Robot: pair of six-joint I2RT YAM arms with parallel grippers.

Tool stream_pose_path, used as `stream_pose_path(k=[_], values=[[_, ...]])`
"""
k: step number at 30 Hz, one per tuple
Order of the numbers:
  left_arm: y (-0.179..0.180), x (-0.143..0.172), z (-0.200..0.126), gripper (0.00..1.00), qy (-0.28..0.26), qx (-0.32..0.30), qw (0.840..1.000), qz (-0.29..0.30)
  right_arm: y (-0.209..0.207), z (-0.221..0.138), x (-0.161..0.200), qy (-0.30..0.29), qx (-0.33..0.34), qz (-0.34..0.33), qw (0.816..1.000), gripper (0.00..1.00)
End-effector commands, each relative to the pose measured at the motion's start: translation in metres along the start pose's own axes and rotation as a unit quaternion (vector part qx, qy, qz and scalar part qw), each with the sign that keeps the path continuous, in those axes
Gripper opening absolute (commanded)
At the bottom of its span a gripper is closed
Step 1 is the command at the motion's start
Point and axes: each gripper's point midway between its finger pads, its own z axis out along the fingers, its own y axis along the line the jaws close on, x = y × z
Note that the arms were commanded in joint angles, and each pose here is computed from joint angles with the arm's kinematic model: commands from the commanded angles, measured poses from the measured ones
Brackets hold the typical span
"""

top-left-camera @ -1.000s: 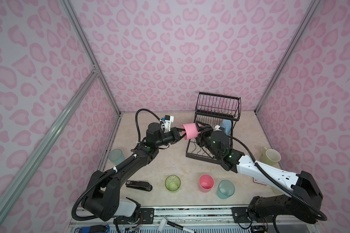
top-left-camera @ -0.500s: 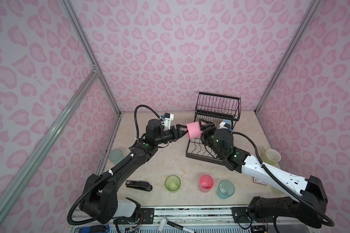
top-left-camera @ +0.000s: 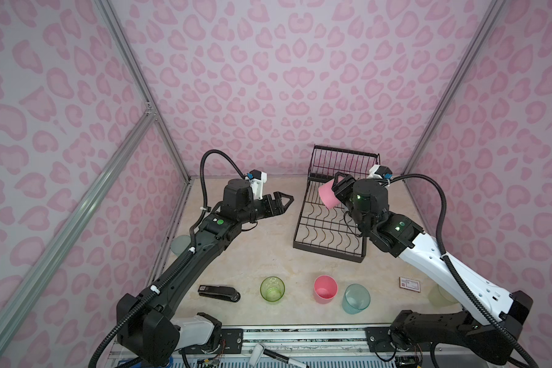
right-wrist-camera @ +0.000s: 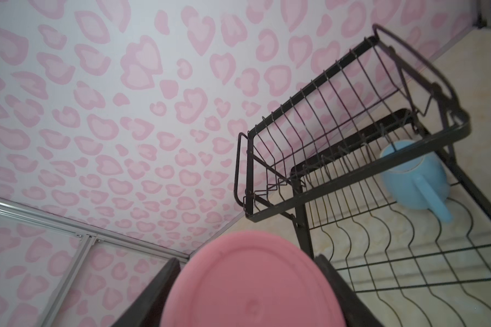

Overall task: Load cups into a dish rack
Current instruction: Place the cup upside down at the dish rack.

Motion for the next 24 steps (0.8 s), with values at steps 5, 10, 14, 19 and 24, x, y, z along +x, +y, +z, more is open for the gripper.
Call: stream_pose_path(k=[5,10,14,19,24], values=[[0.025,0.004,-0.010,0.94,-0.003,-0.074,0.993,0.087,-0.026,0.016,-0.045,-0.039,0.083,-0.168,0.982,0.53],[0.017,0.016,-0.006,0.95,0.007,-0.055,0.991,0.123,-0.029,0.038,-0.082,-0.067,0.107,-0.206,0.970,0.52],[0.009,0.027,0.002,0.95,0.027,-0.031,0.990,0.133,-0.030,0.060,-0.097,-0.083,0.127,-0.243,0.958,0.52],[0.003,0.033,0.006,0.95,0.035,-0.009,0.989,0.141,-0.038,0.094,-0.105,-0.091,0.154,-0.281,0.943,0.52],[-0.002,0.035,0.005,0.96,0.034,0.002,0.987,0.157,-0.050,0.127,-0.112,-0.094,0.175,-0.301,0.933,0.52]])
